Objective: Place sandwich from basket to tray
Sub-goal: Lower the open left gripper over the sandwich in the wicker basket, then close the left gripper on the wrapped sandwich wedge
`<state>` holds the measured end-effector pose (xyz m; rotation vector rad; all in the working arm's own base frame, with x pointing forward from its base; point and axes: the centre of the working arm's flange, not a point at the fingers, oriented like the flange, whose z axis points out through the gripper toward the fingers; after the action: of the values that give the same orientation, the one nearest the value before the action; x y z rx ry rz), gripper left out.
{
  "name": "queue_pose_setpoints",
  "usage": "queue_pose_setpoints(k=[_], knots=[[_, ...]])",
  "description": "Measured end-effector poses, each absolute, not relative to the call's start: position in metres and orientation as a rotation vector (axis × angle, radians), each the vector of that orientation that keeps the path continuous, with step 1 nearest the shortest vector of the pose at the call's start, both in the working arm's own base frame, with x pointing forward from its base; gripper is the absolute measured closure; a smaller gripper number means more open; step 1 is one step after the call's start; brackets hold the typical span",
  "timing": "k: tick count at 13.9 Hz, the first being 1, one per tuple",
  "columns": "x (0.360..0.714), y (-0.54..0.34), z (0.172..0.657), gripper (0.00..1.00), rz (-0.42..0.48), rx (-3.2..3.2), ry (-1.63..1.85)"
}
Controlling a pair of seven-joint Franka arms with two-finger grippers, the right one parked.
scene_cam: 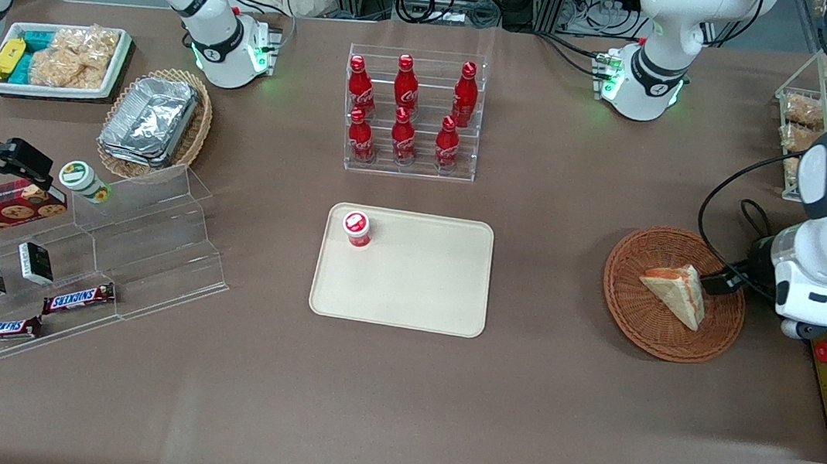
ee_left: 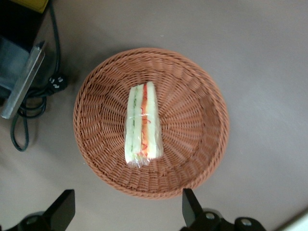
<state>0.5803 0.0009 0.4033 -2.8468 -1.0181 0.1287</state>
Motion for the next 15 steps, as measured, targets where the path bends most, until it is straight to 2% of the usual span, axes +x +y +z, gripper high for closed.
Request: queue_pose_setpoints(k=[2,5,15], knots=[[0.574,0.001,0.373,0.00,0.084,-2.795,-1.129],[0.566,0.007,0.336,0.00,0.099,-2.756,-1.217],[0.564,0.017,0.284,0.00,0.118,-2.730,-1.311]])
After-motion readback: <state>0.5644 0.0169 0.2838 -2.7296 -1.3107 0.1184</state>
